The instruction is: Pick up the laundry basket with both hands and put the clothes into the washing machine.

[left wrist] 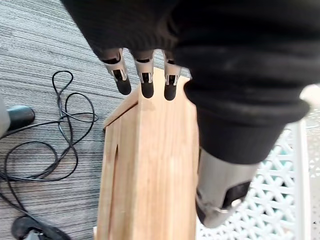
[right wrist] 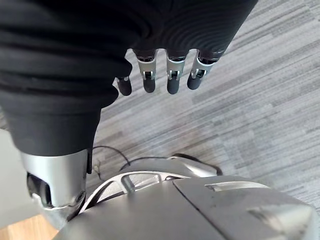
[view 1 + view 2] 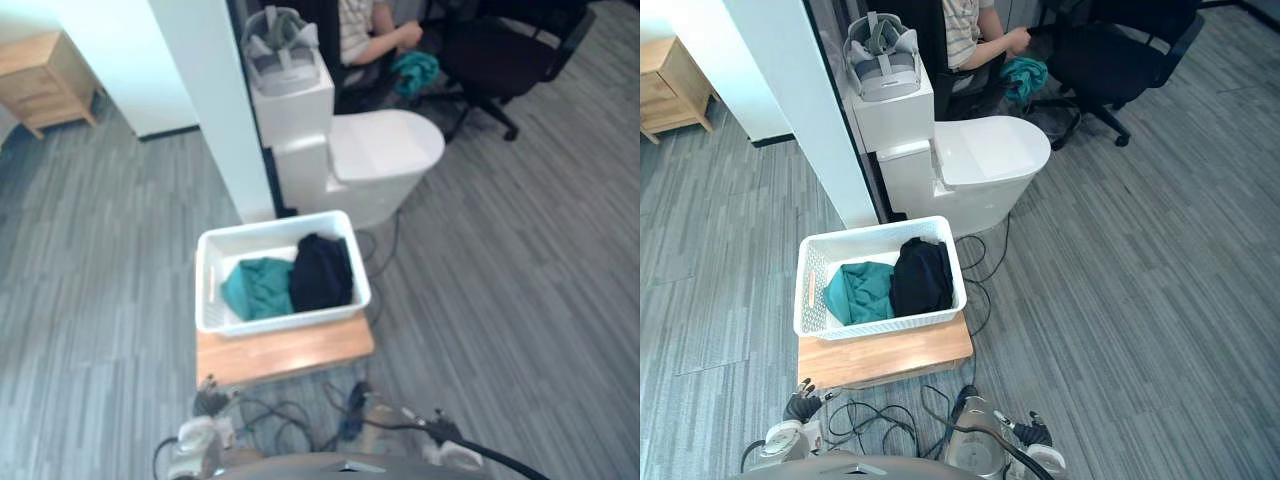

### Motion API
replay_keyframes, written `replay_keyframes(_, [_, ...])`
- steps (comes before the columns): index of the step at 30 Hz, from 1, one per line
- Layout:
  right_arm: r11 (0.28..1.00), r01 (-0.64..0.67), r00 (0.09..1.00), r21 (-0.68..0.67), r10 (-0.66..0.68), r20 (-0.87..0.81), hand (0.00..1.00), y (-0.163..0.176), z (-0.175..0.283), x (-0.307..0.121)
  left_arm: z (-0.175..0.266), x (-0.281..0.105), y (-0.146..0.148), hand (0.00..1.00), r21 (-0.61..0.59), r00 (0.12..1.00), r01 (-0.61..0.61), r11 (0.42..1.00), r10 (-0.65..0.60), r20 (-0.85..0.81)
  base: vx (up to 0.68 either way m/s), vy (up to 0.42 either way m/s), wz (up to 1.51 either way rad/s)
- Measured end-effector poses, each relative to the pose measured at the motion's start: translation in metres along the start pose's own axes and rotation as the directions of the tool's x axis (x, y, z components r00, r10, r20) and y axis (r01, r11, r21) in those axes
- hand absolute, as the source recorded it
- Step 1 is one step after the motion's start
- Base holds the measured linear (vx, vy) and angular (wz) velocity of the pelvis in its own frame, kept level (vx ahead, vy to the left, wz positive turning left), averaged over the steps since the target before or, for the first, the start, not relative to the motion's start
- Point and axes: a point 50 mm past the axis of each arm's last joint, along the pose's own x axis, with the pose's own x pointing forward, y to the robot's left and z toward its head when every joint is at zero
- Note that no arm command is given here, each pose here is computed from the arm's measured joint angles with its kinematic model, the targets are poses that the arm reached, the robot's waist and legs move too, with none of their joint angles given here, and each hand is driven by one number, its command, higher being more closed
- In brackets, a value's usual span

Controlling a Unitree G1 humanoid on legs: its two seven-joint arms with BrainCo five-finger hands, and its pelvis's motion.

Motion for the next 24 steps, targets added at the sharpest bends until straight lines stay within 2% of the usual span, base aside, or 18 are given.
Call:
replay_keyframes(1, [1.000,-0.001,1.000,0.002,0.001,-0.004,0.00,0.001,-0.001,0.000,0.000,0.000,0.004,0.00,-0.052,1.000,-0.025,0.998,0.025,-0.002,0.19,-0.088,0.33])
replay_keyframes(2, [1.000,0.005,1.000,0.018,-0.005,-0.015,0.00,0.000,-0.006,-0.001,0.002,0.001,0.015,0.00,-0.180,0.995,-0.101,0.978,0.101,-0.013,0.10,-0.045,0.30])
replay_keyframes(3, [1.000,0.011,1.000,0.027,-0.011,-0.020,0.00,-0.001,-0.007,-0.002,0.003,0.002,0.021,0.00,-0.231,0.991,-0.134,0.964,0.133,-0.020,0.10,-0.031,0.33])
replay_keyframes(4, [0.999,0.024,1.000,0.042,-0.024,-0.021,0.00,-0.004,-0.007,-0.002,0.002,0.001,0.033,0.00,-0.332,0.979,-0.202,0.922,0.200,-0.039,0.05,0.001,0.17])
replay_keyframes(5, [0.998,0.031,0.999,0.049,-0.030,-0.019,0.00,-0.006,-0.006,-0.001,0.002,0.001,0.039,0.00,-0.375,0.971,-0.235,0.897,0.233,-0.051,0.06,0.008,0.18])
replay_keyframes(8, [0.991,0.093,0.995,0.092,-0.096,0.031,0.00,-0.018,0.006,-0.001,-0.010,-0.007,0.074,0.00,-0.528,0.915,-0.390,0.755,0.380,-0.134,0.04,0.011,0.10])
replay_keyframes(9, [0.990,0.103,0.993,0.095,-0.109,0.054,0.00,-0.021,0.011,-0.001,-0.013,-0.009,0.080,0.00,-0.540,0.906,-0.410,0.735,0.398,-0.147,0.05,-0.015,0.02])
replay_keyframes(12, [0.972,0.183,0.964,0.150,-0.208,0.169,0.00,-0.041,0.038,-0.005,-0.033,-0.024,0.105,0.00,-0.601,0.847,-0.511,0.615,0.480,-0.229,0.05,-0.009,0.01])
replay_keyframes(15, [0.958,0.225,0.932,0.179,-0.265,0.246,0.00,-0.050,0.057,-0.009,-0.055,-0.039,0.121,0.00,-0.615,0.794,-0.586,0.527,0.526,-0.305,0.05,-0.042,0.03])
replay_keyframes(17, [0.952,0.234,0.896,0.199,-0.290,0.337,0.00,-0.055,0.079,-0.015,-0.078,-0.058,0.134,0.00,-0.629,0.730,-0.656,0.416,0.562,-0.389,0.03,-0.044,0.01])
replay_keyframes(19, [0.947,0.236,0.861,0.217,-0.308,0.405,0.00,-0.057,0.095,-0.022,-0.091,-0.069,0.140,0.00,-0.630,0.693,-0.690,0.356,0.575,-0.434,0.03,-0.048,0.09])
replay_keyframes(21, [0.940,0.243,0.823,0.239,-0.330,0.463,0.00,-0.059,0.109,-0.029,-0.085,-0.069,0.143,0.00,-0.655,0.686,-0.683,0.324,0.592,-0.422,0.02,-0.054,0.18])
replay_keyframes(22, [0.937,0.245,0.791,0.251,-0.343,0.507,0.00,-0.062,0.119,-0.035,-0.070,-0.068,0.148,0.00,-0.695,0.694,-0.645,0.316,0.624,-0.360,0.00,-0.055,0.21])
replay_keyframes(24, [0.927,0.254,0.739,0.275,-0.369,0.563,0.00,-0.066,0.134,-0.045,-0.037,-0.066,0.158,0.00,-0.745,0.700,-0.571,0.345,0.679,-0.221,-0.01,-0.059,0.22])
